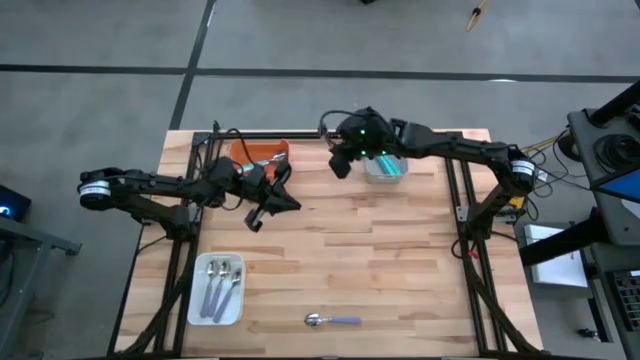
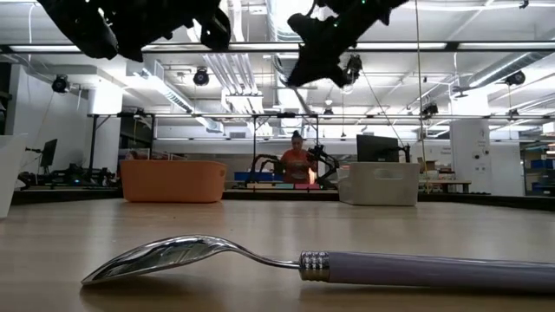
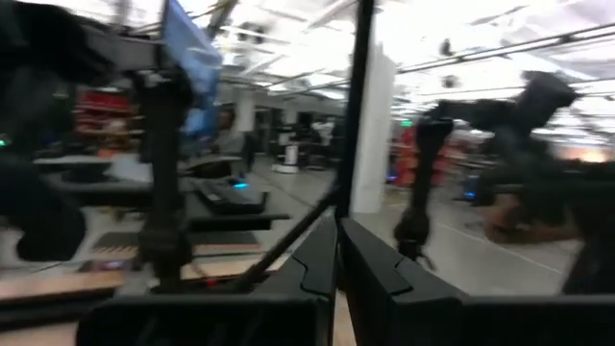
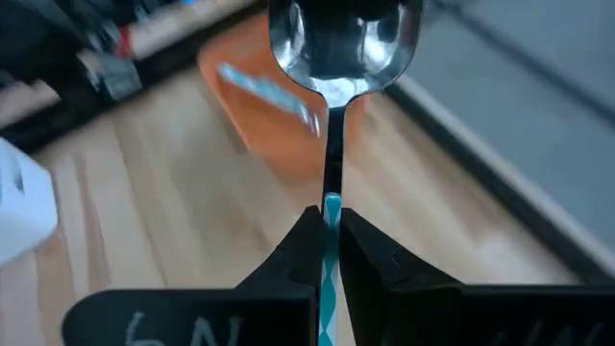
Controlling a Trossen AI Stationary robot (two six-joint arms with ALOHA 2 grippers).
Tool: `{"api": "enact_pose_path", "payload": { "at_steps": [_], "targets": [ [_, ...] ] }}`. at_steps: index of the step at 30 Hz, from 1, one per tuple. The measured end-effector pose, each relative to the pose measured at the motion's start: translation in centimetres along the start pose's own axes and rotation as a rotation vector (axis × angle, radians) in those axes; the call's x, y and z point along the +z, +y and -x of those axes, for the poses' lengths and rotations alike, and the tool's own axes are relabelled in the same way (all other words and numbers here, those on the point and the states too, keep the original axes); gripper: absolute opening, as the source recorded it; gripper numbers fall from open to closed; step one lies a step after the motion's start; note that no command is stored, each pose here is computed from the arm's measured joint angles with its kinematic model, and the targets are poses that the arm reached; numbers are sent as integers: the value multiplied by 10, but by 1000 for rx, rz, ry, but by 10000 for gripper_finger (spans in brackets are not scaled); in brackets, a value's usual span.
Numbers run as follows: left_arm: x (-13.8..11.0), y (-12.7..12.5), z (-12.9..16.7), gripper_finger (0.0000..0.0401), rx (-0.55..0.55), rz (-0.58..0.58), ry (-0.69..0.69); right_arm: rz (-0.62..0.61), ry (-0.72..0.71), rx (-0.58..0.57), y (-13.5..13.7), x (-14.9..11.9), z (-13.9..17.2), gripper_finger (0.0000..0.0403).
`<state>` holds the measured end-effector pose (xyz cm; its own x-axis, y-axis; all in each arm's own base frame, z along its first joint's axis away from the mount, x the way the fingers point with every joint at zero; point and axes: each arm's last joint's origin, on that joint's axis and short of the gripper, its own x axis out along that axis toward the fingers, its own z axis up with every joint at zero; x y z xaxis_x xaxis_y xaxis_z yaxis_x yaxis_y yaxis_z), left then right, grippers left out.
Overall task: Sort silverware by color (type)
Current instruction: Put the blue patterned spoon into the orange bin
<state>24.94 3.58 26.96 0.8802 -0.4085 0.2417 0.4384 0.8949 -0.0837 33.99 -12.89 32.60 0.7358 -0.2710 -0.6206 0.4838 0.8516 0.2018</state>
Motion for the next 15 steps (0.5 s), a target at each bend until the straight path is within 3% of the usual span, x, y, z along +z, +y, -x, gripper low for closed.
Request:
{"api": "enact_pose_path", "payload": {
  "at_steps": [6,15],
  "targets": [
    [-3,6,1,0,180,7,-4,86,-233,104,-4,-6,-19,12],
    [-6,13,3,0,359,-2,12,56,-585,240,-6,-58,-33,12]
  ]
}}
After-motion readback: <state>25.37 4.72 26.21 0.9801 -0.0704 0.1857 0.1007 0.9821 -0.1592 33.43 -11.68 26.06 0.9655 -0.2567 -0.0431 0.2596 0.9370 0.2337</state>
